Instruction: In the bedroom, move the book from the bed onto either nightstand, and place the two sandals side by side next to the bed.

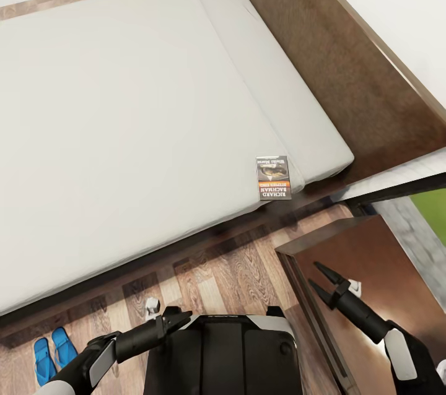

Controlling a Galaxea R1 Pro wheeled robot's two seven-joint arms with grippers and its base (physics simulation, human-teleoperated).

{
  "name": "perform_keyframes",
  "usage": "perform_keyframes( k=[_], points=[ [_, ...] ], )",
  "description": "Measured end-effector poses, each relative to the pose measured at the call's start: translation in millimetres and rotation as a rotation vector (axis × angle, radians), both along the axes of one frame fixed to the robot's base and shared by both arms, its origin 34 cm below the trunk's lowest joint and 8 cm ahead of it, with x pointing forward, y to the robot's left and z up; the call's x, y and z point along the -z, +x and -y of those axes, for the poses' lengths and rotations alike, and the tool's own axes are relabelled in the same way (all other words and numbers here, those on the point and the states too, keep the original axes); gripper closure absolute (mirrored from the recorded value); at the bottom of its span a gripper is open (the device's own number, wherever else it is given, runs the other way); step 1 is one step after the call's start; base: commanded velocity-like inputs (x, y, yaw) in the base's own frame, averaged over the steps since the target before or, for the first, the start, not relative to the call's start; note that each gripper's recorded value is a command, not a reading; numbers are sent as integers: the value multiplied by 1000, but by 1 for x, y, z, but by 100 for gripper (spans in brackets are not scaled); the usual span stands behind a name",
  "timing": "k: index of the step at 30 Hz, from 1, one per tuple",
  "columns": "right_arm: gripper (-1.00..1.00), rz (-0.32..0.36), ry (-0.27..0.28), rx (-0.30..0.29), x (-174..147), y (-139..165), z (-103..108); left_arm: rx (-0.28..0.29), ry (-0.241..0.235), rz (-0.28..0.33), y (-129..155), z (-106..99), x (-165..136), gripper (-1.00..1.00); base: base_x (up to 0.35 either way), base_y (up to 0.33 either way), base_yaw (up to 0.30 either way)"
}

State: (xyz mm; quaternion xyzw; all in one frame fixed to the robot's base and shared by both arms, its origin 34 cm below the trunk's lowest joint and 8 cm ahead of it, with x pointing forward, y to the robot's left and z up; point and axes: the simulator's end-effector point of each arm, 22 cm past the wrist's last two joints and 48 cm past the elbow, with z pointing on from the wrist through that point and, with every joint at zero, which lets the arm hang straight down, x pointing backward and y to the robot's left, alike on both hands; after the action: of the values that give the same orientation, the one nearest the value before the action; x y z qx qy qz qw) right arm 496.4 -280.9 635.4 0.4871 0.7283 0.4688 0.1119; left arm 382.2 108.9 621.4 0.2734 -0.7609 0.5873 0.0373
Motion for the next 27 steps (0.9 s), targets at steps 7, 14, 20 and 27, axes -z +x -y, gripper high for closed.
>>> perform_keyframes(
  k=[7,14,20,27],
  points=[
    [-100,-13,29,-59,2,-4,-22,1,1,0,0,0,0,-100,0,0,0],
    [-100,-10,42,-84,2,-4,-32,3,2,-1,-1,0,1,-100,0,0,0],
    [-100,-7,44,-87,1,-3,-33,2,1,-1,-1,1,0,-100,0,0,0],
    [-100,-6,43,-90,1,-3,-33,0,-4,-3,-1,4,0,-100,0,0,0]
  ],
)
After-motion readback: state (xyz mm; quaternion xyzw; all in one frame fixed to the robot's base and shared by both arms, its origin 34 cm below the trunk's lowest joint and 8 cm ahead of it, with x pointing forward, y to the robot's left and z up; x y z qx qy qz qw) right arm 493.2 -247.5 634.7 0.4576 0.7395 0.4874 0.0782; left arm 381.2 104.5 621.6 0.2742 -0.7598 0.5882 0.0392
